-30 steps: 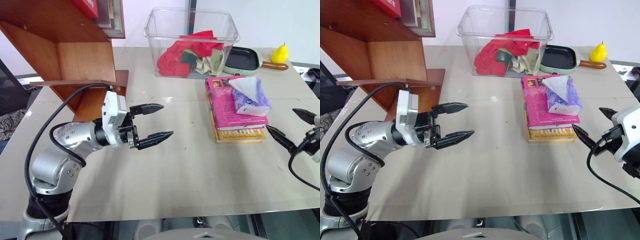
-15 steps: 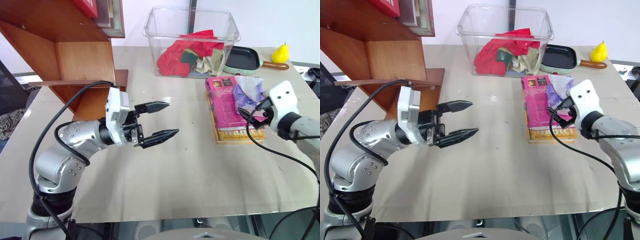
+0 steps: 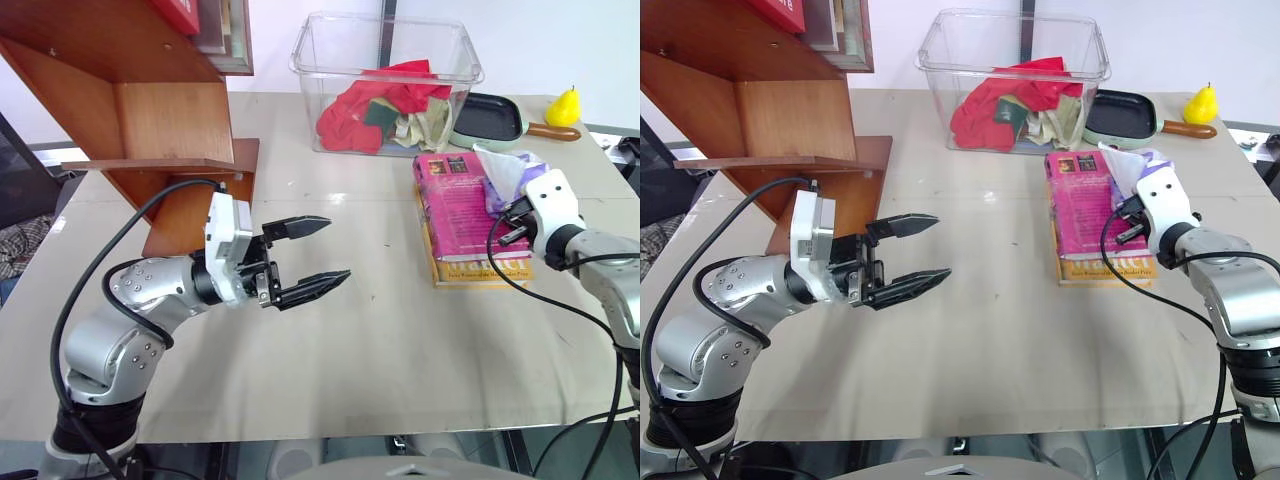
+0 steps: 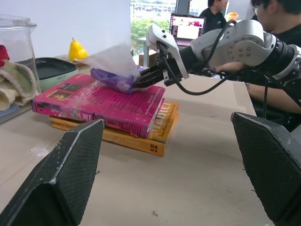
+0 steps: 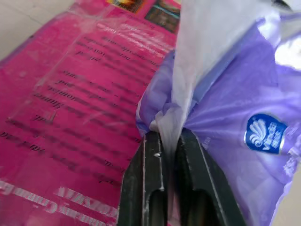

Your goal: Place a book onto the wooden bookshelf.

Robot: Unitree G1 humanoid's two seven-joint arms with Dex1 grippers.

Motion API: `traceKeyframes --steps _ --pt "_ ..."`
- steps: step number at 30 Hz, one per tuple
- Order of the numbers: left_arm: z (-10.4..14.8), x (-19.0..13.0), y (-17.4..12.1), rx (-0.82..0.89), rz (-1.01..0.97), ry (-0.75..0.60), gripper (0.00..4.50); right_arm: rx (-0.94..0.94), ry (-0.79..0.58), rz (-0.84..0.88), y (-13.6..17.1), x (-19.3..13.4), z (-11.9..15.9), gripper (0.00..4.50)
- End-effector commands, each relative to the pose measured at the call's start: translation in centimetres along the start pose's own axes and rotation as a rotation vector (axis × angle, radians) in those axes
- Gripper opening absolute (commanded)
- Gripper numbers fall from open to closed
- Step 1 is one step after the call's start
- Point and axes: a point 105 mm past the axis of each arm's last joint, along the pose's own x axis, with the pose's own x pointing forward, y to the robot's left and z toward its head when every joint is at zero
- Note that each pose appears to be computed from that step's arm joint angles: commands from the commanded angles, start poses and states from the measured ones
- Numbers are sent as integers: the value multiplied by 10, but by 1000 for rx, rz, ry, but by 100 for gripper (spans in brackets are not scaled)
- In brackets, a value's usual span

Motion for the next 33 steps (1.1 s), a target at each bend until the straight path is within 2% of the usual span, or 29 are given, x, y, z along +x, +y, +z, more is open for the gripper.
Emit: traceKeyframes --steps 1,5,8,11,14,15,16,17,20,21,23,24,27,28,33 --pt "12 7 -12 50 -78 -35 450 2 3 -226 -53 -36 4 5" --pt "11 16 -18 32 -146 -56 450 6 139 -350 -87 -65 -31 5" --pt "7 24 -18 27 -186 -70 450 23 189 -285 -83 -66 -48 5" --pt "6 31 -17 28 -226 -89 450 37 197 -224 -75 -61 -53 96" --pt "6 33 -16 29 -244 -94 450 22 198 -222 -76 -63 -52 231" --pt "5 32 -16 27 -247 -89 450 22 185 -232 -78 -67 -47 266" --pt "3 31 -16 24 -245 -84 450 17 168 -229 -79 -70 -41 329" --pt "1 29 -16 20 -239 -78 450 26 140 -206 -77 -72 -33 362" --pt "-6 24 -13 4 -201 -63 450 124 26 -87 -65 -65 0 362" --pt "-8 22 -12 -1 -188 -58 450 140 6 -48 -61 -58 9 303" --pt "-12 20 -10 -1 -174 -49 450 138 2 -23 -59 -42 16 213" --pt "-12 19 -10 1 -168 -47 450 122 15 -29 -60 -33 15 179" --pt "-14 14 -8 6 -137 -41 450 72 67 -34 -65 0 6 19" --pt "-15 13 -8 8 -131 -37 450 47 86 -23 -64 8 3 1" --pt "-18 3 -8 6 -86 -23 450 -51 185 24 -67 44 -12 1"
